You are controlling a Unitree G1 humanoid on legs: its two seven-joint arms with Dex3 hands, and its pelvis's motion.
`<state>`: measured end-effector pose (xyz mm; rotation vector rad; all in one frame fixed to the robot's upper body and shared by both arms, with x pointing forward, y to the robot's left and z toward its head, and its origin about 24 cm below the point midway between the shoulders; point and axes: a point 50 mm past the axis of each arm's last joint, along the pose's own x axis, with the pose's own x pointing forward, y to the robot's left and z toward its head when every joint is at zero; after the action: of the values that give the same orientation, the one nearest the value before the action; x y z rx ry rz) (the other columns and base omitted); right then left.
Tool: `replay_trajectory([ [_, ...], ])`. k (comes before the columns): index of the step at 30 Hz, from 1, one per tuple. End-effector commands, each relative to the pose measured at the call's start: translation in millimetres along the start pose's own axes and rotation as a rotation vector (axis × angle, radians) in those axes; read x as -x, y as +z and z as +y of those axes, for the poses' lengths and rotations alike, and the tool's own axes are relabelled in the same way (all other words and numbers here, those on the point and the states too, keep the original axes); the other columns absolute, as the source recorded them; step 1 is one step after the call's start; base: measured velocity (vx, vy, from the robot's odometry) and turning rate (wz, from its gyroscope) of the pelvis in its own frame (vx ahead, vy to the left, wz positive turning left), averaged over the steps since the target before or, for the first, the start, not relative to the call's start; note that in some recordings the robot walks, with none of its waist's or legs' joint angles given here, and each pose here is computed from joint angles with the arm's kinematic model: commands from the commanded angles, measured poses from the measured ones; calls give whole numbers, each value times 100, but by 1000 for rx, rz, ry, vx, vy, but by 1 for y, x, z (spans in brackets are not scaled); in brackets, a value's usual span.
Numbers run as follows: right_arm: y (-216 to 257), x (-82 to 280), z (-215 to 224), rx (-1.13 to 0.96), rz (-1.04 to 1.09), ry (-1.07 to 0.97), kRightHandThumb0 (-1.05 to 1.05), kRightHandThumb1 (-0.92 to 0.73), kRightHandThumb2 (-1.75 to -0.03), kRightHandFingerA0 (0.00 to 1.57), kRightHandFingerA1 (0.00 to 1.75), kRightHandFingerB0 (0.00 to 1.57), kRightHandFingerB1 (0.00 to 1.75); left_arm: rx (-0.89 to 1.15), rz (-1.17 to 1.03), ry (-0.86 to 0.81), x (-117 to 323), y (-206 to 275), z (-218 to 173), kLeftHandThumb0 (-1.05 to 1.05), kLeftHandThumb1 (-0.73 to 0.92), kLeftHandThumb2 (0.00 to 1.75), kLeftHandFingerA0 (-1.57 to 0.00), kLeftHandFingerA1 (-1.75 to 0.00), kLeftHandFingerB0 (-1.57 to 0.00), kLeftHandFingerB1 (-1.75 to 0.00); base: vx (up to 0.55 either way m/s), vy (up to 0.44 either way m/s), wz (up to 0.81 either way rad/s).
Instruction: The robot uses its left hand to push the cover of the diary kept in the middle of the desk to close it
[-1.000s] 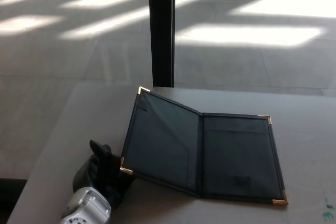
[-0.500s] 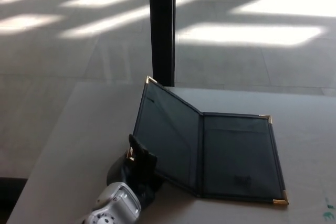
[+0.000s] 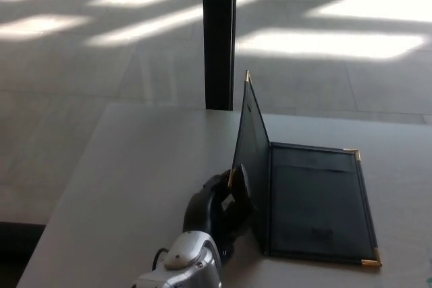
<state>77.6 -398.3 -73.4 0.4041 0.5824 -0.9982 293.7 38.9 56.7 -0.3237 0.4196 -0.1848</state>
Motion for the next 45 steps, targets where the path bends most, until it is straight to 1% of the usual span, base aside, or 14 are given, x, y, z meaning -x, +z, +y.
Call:
replay_trajectory([
  [1,27,-1,-6,31,-53,38,-68,-92,-70,68,63,38,43,-1073,-476,-589,47,-40,-125,-102,92,91,-6,-57,-2,-40,0,0,0],
  [2,28,-2,-6,41,-48,37,-68,-92,-71,69,65,39,44,-1239,-576,-606,49,-42,-126,-100,85,128,-10,-56,0,-37,0,0,0],
  [7,26,-4,-5,69,-42,-12,-67,-92,-73,78,65,42,45,-1680,-760,-722,56,-55,-130,-102,83,129,-9,-44,0,-33,0,0,0],
  [8,27,-4,-5,70,-44,-13,-67,-92,-71,79,67,44,46,-1708,-775,-731,57,-57,-130,-103,92,79,-3,-59,0,-44,0,0,0],
  [10,28,-5,-6,20,-39,7,-67,-92,-74,64,64,37,45,-1809,-832,-777,61,-62,-133,-105,85,131,-4,-47,-4,-39,0,0,0],
  [14,33,-5,-4,45,-52,2,-67,-92,-70,74,64,42,44,-1940,-1015,-734,69,-71,-139,-103,92,88,-1,-58,-4,-52,0,0,0],
  [16,35,-5,-3,61,-68,21,-65,-92,-72,65,62,37,45,-2015,-1068,-675,74,-74,-147,-95,84,130,-18,-58,0,-48,0,0,0],
  [20,34,-7,0,47,-59,-38,-65,-92,-67,84,66,49,45,-2149,-991,-661,94,-81,-174,-94,74,115,-4,-55,-9,-52,0,0,0],
  [21,35,-7,0,40,-61,-32,-65,-92,-68,75,69,46,47,-2157,-995,-657,96,-82,-176,-90,87,68,-4,-67,-9,-57,0,0,0],
  [25,37,-9,9,4,-65,11,-63,-92,-69,48,60,41,48,-2225,-1029,-676,104,-88,-192,-87,74,62,-3,-69,-26,-62,0,0,0],
  [26,36,-9,12,13,-65,13,-64,-92,-71,50,62,40,47,-2232,-1070,-713,104,-87,-190,-44,36,96,-11,-60,-28,-63,0,0,0],
  [30,41,-10,16,3,-68,11,-63,-91,-67,59,59,46,47,-2309,-1072,-719,98,-80,-188,-8,25,92,-8,-58,-20,-59,0,0,0],
  [43,32,-8,11,7,-46,-5,-64,-92,-68,64,62,44,47,-2283,-1068,-588,88,-49,-164,-3,30,98,-12,-58,-18,-57,0,0,0],
  [45,30,-7,9,25,-43,1,-63,-92,-69,59,60,43,46,-2146,-884,-599,87,-19,-152,-68,64,59,0,-52,-14,-53,0,0,0],
])
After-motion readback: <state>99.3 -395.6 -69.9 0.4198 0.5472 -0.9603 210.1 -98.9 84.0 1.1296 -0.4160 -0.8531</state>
